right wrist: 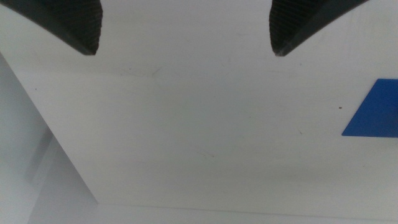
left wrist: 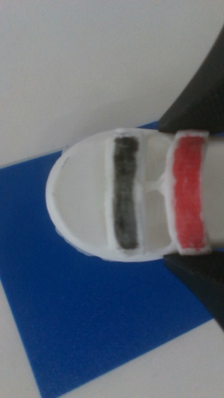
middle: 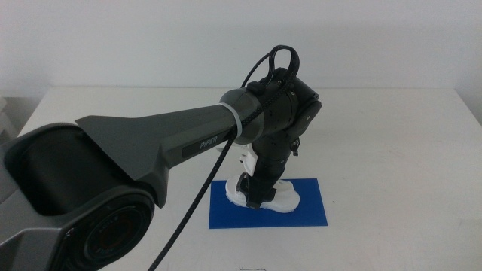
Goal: Use one arm to grab the shoe from the table and place it on the mat.
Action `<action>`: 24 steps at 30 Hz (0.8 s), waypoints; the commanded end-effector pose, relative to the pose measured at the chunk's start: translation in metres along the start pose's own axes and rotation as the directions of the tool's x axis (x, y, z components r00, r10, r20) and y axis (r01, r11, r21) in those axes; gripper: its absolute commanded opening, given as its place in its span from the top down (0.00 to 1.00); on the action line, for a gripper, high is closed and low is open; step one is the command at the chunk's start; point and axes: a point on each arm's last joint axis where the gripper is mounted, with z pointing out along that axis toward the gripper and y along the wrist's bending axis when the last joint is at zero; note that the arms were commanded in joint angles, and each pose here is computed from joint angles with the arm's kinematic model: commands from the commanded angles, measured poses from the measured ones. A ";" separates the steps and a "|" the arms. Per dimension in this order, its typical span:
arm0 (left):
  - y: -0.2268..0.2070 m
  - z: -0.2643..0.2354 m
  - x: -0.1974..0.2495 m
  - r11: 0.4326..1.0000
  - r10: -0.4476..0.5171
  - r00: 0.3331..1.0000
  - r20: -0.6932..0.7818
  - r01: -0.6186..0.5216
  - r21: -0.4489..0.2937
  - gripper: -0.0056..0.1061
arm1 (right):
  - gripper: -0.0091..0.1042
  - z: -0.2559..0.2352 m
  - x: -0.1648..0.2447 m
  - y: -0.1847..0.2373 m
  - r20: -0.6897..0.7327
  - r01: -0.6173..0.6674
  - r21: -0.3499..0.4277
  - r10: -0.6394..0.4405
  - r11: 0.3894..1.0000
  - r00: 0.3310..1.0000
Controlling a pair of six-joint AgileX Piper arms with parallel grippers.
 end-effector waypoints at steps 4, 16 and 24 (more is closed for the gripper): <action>0.000 -0.027 -0.004 0.999 -0.033 0.999 -0.003 0.033 0.016 0.96 | 0.09 -0.004 -0.011 -0.001 0.093 0.018 0.015 -0.020 1.000 0.996; -0.001 -0.042 -0.006 0.999 -0.043 0.999 -0.007 0.044 0.016 0.11 | 0.09 -0.004 -0.011 -0.001 0.093 0.018 0.015 -0.020 1.000 0.996; -0.003 -0.128 -0.028 0.972 0.048 0.997 -0.059 -0.033 0.232 0.11 | 0.09 -0.004 -0.011 -0.001 0.093 0.018 0.015 -0.020 1.000 0.996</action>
